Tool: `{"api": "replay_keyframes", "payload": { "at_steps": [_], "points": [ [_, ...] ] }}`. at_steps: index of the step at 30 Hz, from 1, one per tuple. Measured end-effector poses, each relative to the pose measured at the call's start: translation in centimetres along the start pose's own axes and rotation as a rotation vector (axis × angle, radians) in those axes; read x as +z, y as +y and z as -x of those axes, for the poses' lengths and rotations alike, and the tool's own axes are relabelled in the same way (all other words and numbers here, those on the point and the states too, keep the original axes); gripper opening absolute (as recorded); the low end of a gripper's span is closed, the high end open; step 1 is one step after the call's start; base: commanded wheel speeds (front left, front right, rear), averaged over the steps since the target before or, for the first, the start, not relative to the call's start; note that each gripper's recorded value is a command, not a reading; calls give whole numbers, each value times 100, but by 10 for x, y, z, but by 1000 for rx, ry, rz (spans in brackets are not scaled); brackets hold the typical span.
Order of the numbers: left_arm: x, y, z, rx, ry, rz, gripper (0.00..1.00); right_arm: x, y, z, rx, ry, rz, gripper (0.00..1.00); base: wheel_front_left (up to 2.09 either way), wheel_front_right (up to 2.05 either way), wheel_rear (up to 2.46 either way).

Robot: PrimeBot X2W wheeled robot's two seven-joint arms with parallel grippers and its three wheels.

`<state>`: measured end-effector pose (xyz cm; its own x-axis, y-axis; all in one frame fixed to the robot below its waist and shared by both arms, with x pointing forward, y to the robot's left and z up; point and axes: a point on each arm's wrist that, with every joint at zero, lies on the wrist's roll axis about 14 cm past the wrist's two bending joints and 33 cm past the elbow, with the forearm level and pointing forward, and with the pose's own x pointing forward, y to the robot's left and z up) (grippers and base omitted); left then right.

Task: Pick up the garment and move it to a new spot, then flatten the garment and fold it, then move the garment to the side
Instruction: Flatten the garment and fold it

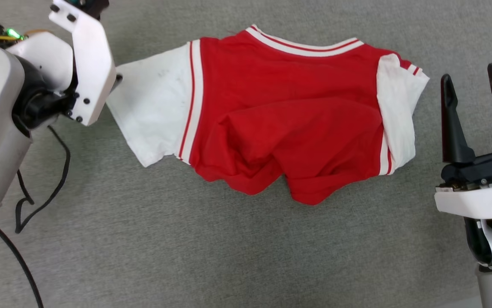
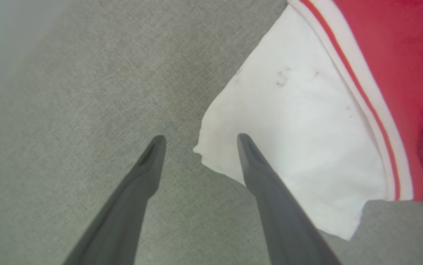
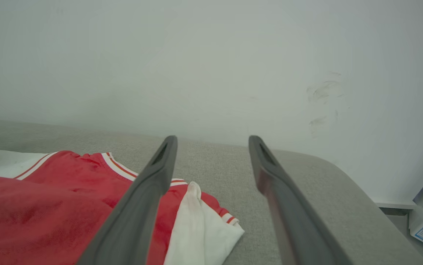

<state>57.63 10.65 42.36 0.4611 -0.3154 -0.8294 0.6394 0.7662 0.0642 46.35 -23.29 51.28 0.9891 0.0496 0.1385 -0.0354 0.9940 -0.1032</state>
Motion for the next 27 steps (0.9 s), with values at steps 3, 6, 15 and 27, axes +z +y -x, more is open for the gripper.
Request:
{"api": "replay_keyframes", "payload": {
  "at_steps": [3,6,15,27],
  "points": [
    [-19,-7,-17,-38,93,-6,100,-6,-1,-1,-3,13,5,100,0,0,0],
    [-34,-13,-29,-63,154,-15,100,-11,-4,-1,-10,27,10,100,0,0,0],
    [-32,-15,-23,-69,120,-19,0,-11,0,-5,-1,27,3,100,0,0,0],
    [-42,32,40,63,-5,47,0,51,-21,-28,59,-107,160,100,0,0,0]
  ]
}}
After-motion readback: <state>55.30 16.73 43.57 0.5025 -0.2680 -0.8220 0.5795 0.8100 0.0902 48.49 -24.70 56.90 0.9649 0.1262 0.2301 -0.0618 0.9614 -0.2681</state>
